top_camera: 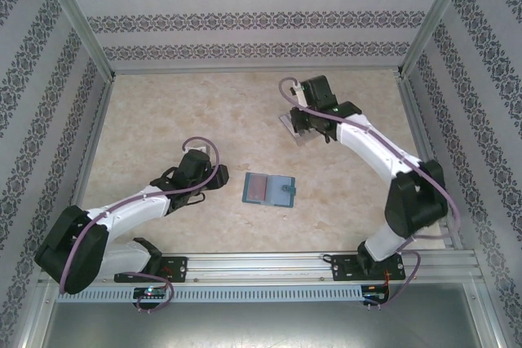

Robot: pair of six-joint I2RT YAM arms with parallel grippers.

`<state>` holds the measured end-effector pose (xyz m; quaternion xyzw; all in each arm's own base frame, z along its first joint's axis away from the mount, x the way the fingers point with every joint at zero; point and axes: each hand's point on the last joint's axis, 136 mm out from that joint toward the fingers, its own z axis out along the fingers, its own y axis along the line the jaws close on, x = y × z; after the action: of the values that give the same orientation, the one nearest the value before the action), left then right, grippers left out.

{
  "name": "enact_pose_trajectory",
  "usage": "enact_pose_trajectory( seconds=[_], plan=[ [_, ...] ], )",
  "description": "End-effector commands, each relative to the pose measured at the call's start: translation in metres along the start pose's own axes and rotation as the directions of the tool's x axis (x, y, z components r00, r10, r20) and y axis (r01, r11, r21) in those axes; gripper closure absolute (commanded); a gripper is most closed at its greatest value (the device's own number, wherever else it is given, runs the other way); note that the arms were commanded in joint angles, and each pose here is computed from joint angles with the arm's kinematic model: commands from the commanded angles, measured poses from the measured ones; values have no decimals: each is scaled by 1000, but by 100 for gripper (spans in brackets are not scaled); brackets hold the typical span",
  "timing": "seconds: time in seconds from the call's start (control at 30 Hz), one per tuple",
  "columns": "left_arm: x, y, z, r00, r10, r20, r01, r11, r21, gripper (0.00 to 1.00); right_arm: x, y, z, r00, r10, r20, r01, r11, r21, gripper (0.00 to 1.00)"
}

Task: Put the credit cards into the card holder
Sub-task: Pick up the credit card from the storage box, then insert the credit card into the card slot.

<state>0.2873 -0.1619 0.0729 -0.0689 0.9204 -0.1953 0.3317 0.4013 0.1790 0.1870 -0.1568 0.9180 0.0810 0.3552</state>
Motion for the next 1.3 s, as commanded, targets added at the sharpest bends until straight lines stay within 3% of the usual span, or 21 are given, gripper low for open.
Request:
enact_pose_trajectory(
  seconds=[0.0, 0.07, 0.17, 0.3, 0.43, 0.6, 0.9, 1.1, 1.27],
  plan=[
    [-1, -15, -2, 999, 18, 31, -20, 997, 72, 41, 1, 26, -36, 994, 89, 62, -80, 988, -130, 100],
    [-3, -20, -3, 999, 24, 35, -27, 995, 95, 41, 23, 47, -59, 995, 99, 24, -92, 970, -223, 100],
    [-4, -36, -6, 997, 71, 33, -75, 986, 151, 41, 70, 64, -84, 990, 140, -20, -140, 953, -268, 100],
    [3, -40, -2, 995, 93, 28, -96, 981, 169, 40, 119, 90, -87, 935, 316, -162, -355, 813, -462, 100],
    [11, -52, 2, 992, 123, 13, -123, 970, 208, 40, 152, 105, -78, 900, 305, -313, -429, 751, -501, 100],
    [23, -65, 12, 982, 181, -63, -163, 962, 218, 40, 156, 122, -59, 852, 324, -411, -519, 626, -582, 100],
    [32, -61, 26, 970, 201, -139, -180, 973, 147, 41, 162, 104, -17, 740, 399, -542, -669, 522, -529, 100],
    [42, -67, 38, 961, 186, -202, -156, 975, 159, 42, 169, 101, 6, 697, 425, -577, -713, 496, -496, 100],
    [41, -61, 36, 970, 164, -182, -145, 983, 114, 43, 174, 101, 21, 686, 420, -594, -722, 492, -486, 100]
  ],
)
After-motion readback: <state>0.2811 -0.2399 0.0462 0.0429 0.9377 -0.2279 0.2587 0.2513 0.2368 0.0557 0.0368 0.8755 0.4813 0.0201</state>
